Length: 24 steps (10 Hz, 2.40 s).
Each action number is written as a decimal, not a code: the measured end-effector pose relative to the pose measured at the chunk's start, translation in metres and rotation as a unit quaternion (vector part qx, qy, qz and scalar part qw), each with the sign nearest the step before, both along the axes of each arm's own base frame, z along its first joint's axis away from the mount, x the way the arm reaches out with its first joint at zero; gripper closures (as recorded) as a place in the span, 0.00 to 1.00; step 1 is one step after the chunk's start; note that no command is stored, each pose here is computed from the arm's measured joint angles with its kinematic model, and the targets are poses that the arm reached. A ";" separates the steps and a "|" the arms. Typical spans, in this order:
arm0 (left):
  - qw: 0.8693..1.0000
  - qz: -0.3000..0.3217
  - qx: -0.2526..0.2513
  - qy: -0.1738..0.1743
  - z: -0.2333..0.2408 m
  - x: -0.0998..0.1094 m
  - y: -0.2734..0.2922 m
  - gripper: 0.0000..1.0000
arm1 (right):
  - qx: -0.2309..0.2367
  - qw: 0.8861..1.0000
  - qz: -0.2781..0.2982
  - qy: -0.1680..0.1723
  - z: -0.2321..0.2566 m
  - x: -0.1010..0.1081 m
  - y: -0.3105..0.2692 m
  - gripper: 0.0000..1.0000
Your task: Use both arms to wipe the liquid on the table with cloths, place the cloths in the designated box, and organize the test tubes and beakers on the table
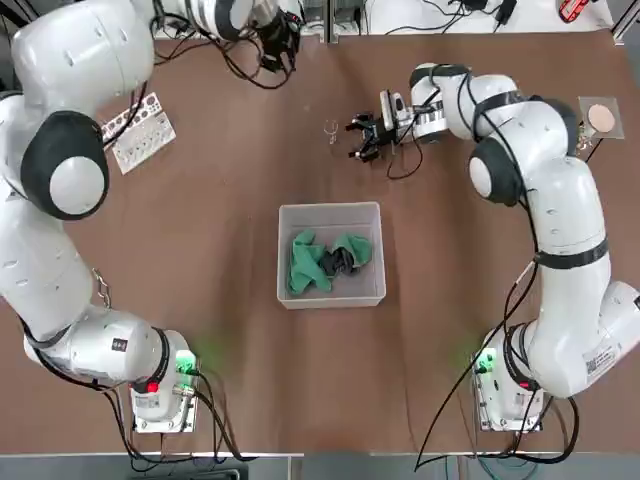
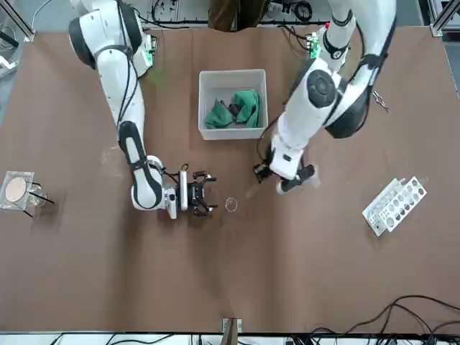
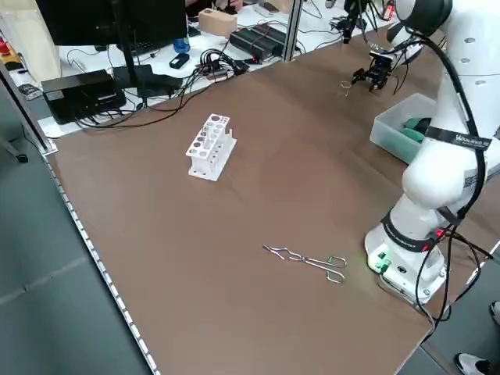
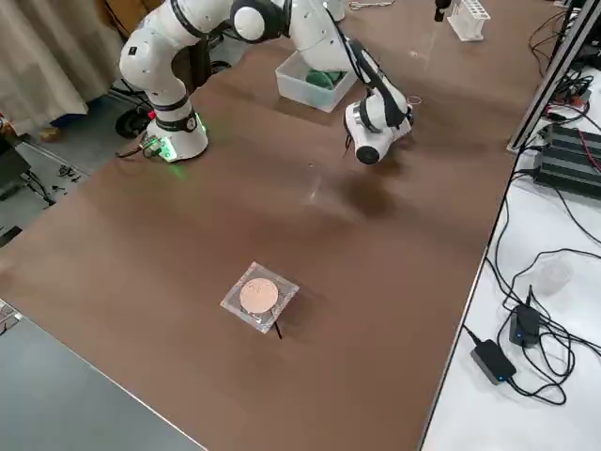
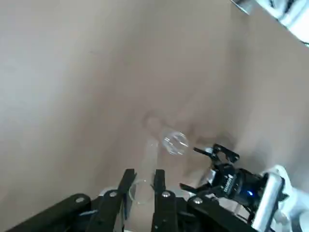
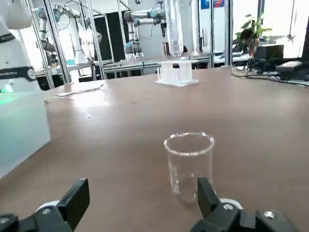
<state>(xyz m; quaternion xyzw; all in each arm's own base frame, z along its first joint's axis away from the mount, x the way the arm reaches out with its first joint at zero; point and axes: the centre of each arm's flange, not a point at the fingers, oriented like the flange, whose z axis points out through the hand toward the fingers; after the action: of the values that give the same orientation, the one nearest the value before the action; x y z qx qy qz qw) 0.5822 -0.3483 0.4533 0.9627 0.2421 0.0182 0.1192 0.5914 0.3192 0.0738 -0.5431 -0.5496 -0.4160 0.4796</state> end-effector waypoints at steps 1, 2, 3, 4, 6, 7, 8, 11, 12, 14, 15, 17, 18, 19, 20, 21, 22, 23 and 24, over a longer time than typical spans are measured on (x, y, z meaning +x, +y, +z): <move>1.000 0.017 0.022 0.010 0.001 0.010 0.030 0.79 | -0.005 1.000 -0.003 -0.011 -0.003 0.003 0.012 0.01; 0.998 0.034 0.043 0.021 0.003 0.020 0.063 0.79 | -0.010 1.000 -0.005 -0.020 -0.003 0.007 0.018 0.01; 0.997 0.046 0.061 0.031 0.004 0.029 0.097 0.79 | -0.013 1.000 -0.007 -0.026 -0.003 0.011 0.020 0.01; 0.995 0.057 0.075 0.034 0.006 0.038 0.132 0.79 | -0.014 0.999 -0.009 -0.031 -0.005 0.013 0.020 0.01; 0.990 0.094 0.098 0.041 0.012 0.051 0.206 0.79 | -0.021 0.999 -0.010 -0.037 -0.007 0.013 0.026 0.01; 0.987 0.109 0.111 0.045 0.013 0.053 0.245 0.79 | -0.025 0.999 -0.014 -0.040 -0.006 0.013 0.031 0.01; 0.984 0.121 0.124 0.049 0.011 0.053 0.281 0.79 | -0.024 0.999 -0.016 -0.041 -0.004 0.012 0.038 0.01; 0.973 0.161 0.152 0.059 0.004 0.051 0.371 0.79 | -0.022 0.999 -0.029 -0.040 -0.002 -0.003 0.073 0.01; 0.971 0.167 0.158 0.059 0.007 0.048 0.404 0.79 | -0.023 0.999 -0.027 -0.039 -0.002 -0.007 0.079 0.01; 0.968 0.183 0.167 0.048 0.021 0.037 0.474 0.79 | -0.023 0.999 -0.029 -0.039 -0.002 -0.006 0.079 0.04; 0.966 0.187 0.171 0.043 0.020 0.032 0.495 0.79 | -0.023 0.999 -0.031 -0.039 -0.002 -0.006 0.078 0.10; 0.966 0.183 0.175 0.044 -0.002 0.022 0.518 0.79 | -0.022 0.998 -0.033 -0.039 -0.001 -0.004 0.078 0.33; 0.967 0.181 0.175 0.046 -0.013 0.019 0.519 0.79 | -0.022 0.998 -0.034 -0.039 -0.001 -0.004 0.078 0.51; 0.967 0.180 0.175 0.049 -0.021 0.018 0.517 0.79 | -0.023 0.998 -0.035 -0.038 -0.001 -0.004 0.077 0.51; 0.967 0.179 0.175 0.052 -0.025 0.016 0.517 0.79 | -0.024 0.998 -0.036 -0.039 -0.001 -0.002 0.076 0.51; 0.966 0.181 0.174 0.057 -0.028 0.014 0.519 0.79 | -0.024 0.998 -0.039 -0.039 -0.001 0.000 0.073 0.51; 0.966 0.182 0.174 0.059 -0.031 0.012 0.521 0.79 | -0.025 0.998 -0.042 -0.040 0.000 0.003 0.070 0.51; 0.966 0.182 0.174 0.058 -0.033 0.012 0.521 0.79 | -0.026 0.998 -0.047 -0.042 0.001 0.007 0.065 0.51; 0.966 0.182 0.174 0.056 -0.033 0.012 0.521 0.79 | -0.028 0.997 -0.055 -0.048 0.004 0.016 0.056 0.51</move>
<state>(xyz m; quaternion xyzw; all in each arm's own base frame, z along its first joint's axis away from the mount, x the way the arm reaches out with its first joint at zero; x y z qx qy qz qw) 0.5943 0.1728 0.4202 0.9079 0.4124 0.0276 -0.0694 0.6073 0.3747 0.0780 -0.5649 -0.5525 -0.4516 0.4143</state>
